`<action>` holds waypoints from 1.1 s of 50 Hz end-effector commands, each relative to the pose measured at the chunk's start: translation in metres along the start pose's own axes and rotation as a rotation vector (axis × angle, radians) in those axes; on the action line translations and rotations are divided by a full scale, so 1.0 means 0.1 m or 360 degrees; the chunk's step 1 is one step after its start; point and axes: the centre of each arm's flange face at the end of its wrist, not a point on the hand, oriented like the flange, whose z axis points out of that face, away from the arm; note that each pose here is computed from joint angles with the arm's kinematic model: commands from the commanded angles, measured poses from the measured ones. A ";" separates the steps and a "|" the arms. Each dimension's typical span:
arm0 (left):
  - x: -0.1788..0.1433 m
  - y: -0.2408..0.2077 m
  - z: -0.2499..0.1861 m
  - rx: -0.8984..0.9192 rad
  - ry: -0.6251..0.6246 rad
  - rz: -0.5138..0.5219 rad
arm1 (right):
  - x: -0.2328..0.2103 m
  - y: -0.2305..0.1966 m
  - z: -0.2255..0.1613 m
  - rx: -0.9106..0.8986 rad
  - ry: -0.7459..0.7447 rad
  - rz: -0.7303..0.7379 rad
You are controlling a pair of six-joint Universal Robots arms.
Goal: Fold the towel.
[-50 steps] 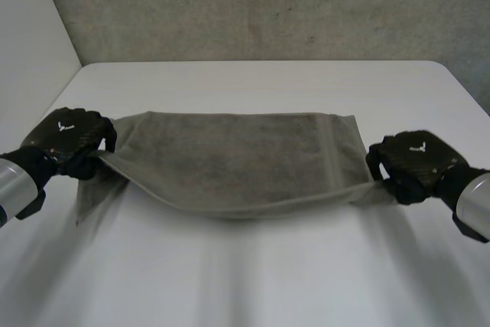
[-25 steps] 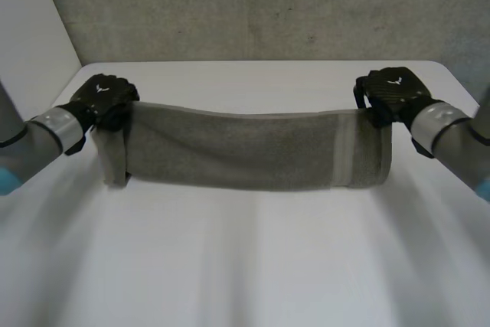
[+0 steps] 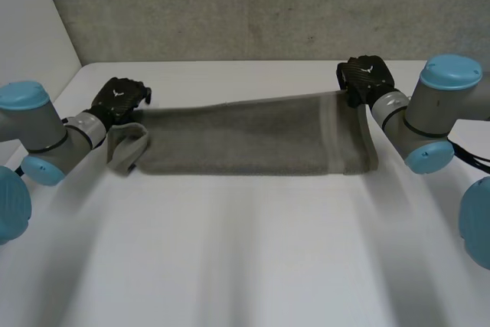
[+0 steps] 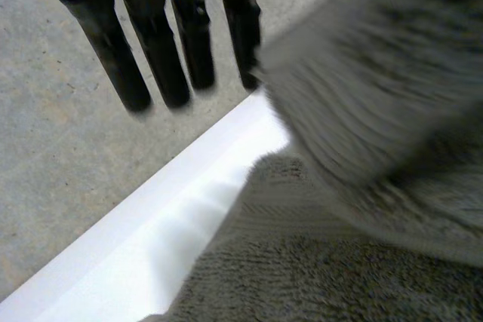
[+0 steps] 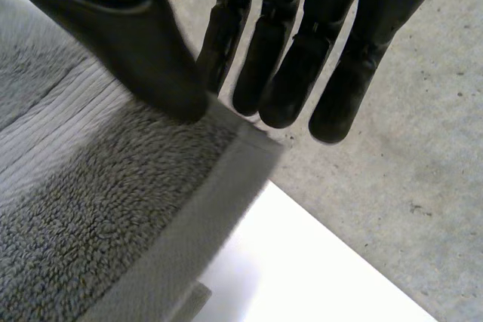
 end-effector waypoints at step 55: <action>0.29 -0.46 -0.97 -0.0337 -0.0150 -0.0545 | -0.48 -0.24 -1.37 -0.0356 -0.0235 0.0013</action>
